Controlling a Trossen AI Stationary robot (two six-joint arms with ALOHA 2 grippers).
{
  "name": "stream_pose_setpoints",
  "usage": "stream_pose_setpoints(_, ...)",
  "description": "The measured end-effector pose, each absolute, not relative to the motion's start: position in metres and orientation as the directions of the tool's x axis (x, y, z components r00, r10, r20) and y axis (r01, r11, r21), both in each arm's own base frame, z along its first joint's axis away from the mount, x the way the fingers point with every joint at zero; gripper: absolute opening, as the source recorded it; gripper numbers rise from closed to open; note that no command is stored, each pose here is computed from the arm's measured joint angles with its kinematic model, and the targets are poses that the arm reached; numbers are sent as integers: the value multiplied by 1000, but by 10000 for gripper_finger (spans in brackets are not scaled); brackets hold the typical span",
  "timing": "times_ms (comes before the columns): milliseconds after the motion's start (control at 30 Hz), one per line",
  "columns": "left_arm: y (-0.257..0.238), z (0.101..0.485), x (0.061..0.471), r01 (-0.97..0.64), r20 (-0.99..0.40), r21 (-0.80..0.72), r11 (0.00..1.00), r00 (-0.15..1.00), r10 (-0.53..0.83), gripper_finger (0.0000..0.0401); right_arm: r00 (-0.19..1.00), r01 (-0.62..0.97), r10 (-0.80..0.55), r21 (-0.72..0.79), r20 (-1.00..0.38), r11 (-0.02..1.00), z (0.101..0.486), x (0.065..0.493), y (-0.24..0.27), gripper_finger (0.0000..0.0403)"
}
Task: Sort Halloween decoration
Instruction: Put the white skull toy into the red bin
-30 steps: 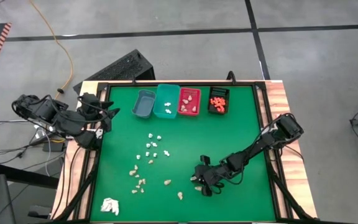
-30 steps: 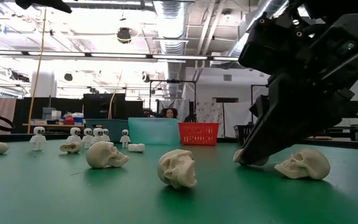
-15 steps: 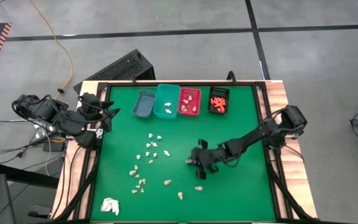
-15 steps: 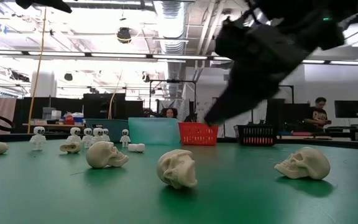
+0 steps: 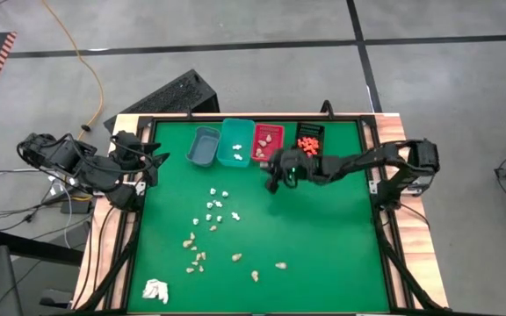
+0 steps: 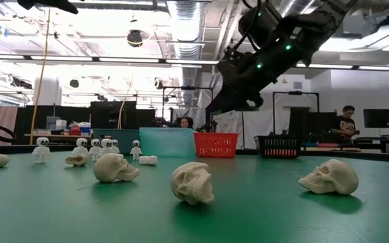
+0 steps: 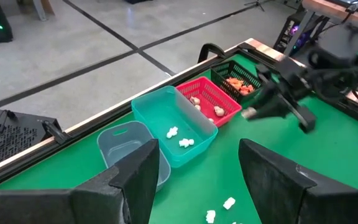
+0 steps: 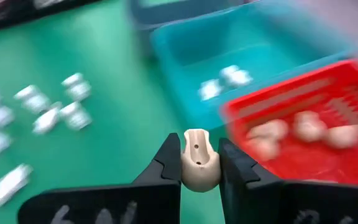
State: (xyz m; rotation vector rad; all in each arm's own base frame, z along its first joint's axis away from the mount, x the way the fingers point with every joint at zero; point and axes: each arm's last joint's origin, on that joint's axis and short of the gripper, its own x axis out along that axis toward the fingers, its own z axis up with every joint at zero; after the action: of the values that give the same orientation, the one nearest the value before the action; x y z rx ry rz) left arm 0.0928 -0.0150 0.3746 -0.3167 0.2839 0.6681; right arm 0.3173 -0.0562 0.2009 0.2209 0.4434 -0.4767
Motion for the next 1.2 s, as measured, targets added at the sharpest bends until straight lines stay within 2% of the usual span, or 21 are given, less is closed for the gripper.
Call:
stream_pose_setpoints(267,-15,375,93,-645,-354,-192,740,749,561,210,739,585,-478,100,-474,805,200,308,-94,68)
stream_pose_setpoints(700,-15,375,93,-647,-351,-177,742,746,566,210,726,601,-489,99,-484,793,199,304,-105,184)
stream_pose_setpoints(833,-15,374,92,-648,-358,-174,742,743,565,210,802,472,-351,152,-484,868,202,308,-93,192)
stream_pose_setpoints(967,-15,374,92,-648,-360,-173,741,742,565,210,860,273,-132,225,-492,935,201,315,-63,183)
stream_pose_setpoints(1200,-15,373,92,-644,-364,-174,745,745,559,210,861,17,151,324,-486,946,202,321,19,165)
